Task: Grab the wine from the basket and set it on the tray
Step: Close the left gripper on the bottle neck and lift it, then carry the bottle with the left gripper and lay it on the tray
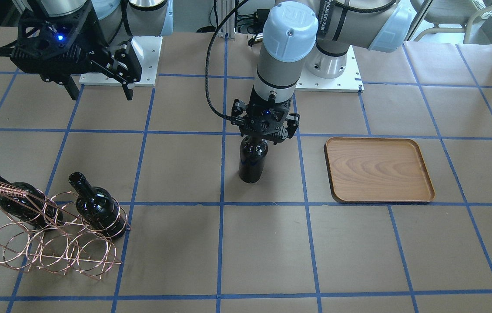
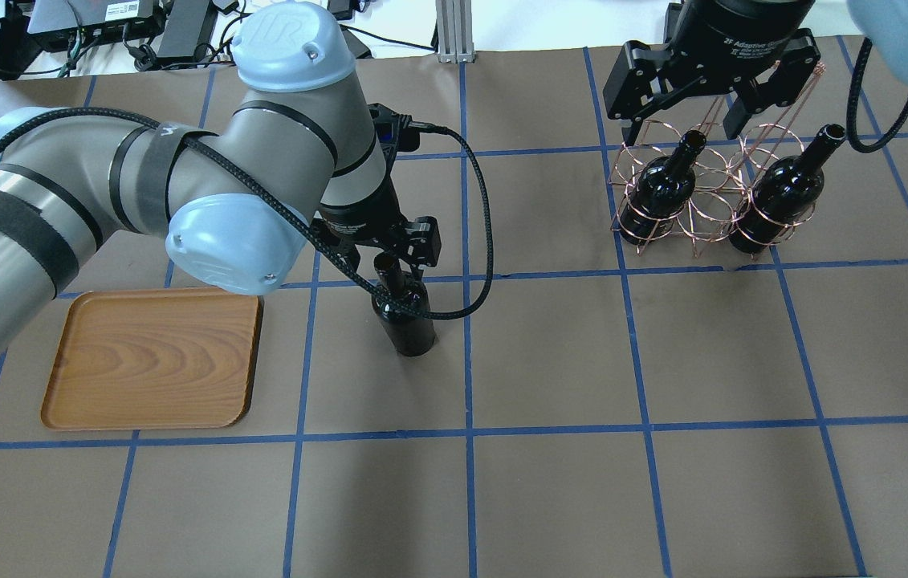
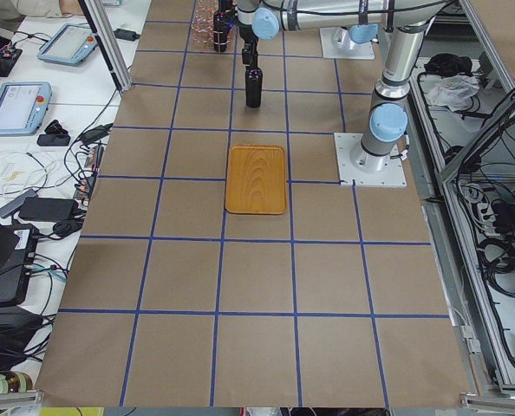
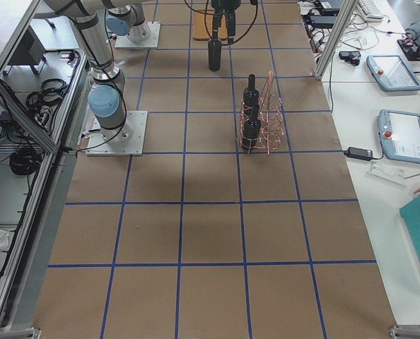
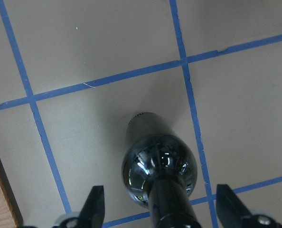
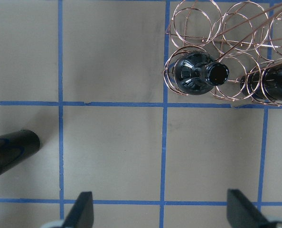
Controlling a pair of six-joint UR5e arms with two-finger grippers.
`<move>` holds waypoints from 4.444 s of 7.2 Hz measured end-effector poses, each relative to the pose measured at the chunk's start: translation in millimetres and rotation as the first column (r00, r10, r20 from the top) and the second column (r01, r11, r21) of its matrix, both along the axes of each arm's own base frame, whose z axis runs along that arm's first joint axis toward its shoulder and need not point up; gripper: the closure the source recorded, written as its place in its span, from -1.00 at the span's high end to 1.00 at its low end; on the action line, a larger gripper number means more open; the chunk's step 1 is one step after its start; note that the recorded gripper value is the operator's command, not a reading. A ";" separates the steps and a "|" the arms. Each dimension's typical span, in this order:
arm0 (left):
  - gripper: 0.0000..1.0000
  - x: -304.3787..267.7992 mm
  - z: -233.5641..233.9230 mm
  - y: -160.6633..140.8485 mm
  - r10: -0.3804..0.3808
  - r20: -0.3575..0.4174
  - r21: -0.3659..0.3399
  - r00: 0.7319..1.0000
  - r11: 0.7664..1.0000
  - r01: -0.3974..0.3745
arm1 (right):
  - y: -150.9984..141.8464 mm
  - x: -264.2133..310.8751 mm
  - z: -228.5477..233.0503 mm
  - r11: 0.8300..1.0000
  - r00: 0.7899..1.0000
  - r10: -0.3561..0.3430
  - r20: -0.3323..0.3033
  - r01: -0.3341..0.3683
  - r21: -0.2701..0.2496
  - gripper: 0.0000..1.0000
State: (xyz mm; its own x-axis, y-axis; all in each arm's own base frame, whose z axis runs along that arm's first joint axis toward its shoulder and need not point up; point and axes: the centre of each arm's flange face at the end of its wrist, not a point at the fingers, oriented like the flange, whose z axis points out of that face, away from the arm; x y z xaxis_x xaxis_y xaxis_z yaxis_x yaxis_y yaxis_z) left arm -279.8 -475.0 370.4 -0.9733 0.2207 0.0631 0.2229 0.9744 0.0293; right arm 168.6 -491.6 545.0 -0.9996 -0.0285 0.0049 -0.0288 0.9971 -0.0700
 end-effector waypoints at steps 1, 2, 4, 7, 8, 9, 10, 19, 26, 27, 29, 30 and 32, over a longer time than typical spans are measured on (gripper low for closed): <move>-0.03 -0.4 -0.4 0.6 -0.002 0.001 0.003 1.000 1.000 0.002 | -0.3 0.0 -0.2 1.000 1.000 0.001 0.000 -0.001 -0.002 1.00; -0.20 -0.9 -0.4 1.6 -0.003 0.002 0.007 1.000 1.000 0.003 | -0.5 0.0 -0.4 1.000 1.000 0.001 0.000 -0.001 -0.003 1.00; -1.00 -1.7 -0.3 2.3 -0.005 0.002 0.010 1.000 1.000 0.005 | 0.1 0.5 -1.5 1.000 1.000 0.001 0.001 -0.001 -0.003 1.00; -1.00 -2.3 2.3 0.9 -0.005 0.001 0.005 1.000 1.000 0.005 | 0.9 0.2 -5.5 1.000 1.000 0.002 -0.001 -0.002 0.000 1.00; -1.00 -2.5 2.8 0.4 -0.005 0.000 0.004 1.000 1.000 0.005 | 1.0 -0.1 -6.0 1.000 1.000 0.001 -0.001 -0.001 0.001 1.00; -1.00 -2.5 4.0 -0.2 -0.005 0.000 0.001 1.000 1.000 0.005 | 1.1 0.0 -6.5 1.000 1.000 0.002 -0.001 -0.002 0.002 1.00; -1.00 -0.8 8.1 -1.6 -0.009 0.001 -0.007 1.000 1.000 0.009 | 1.2 0.2 -6.8 1.000 1.000 0.002 -0.001 -0.002 0.002 1.00; -1.00 307.2 71.7 -52.4 -0.060 0.074 0.014 0.995 0.998 0.059 | 1.6 0.7 -8.6 1.000 1.000 0.003 0.000 -0.003 0.006 1.00; -0.70 382.9 16.1 -32.3 -0.027 0.024 0.120 0.999 0.993 0.024 | 1.5 0.6 -8.7 1.000 1.000 0.003 -0.001 -0.003 0.006 1.00; -0.41 385.1 13.4 -32.4 -0.024 0.022 0.125 0.999 0.992 0.021 | 1.6 0.5 -8.7 1.000 1.000 0.003 -0.002 -0.003 0.006 1.00; 1.00 386.2 11.5 -32.5 -0.020 0.023 0.130 1.000 0.991 0.017 | 1.4 0.2 -8.9 1.000 1.000 0.002 -0.002 -0.002 0.007 1.00; 1.00 386.0 12.9 -31.6 -0.007 0.026 0.130 1.000 0.991 0.003 | 1.5 0.3 -9.2 1.000 1.000 0.002 -0.002 -0.002 0.007 1.00; 1.00 381.2 24.2 -27.9 0.055 0.051 0.122 0.997 0.991 -0.061 | 1.6 0.5 -9.4 1.000 1.000 0.003 -0.002 -0.003 0.008 1.00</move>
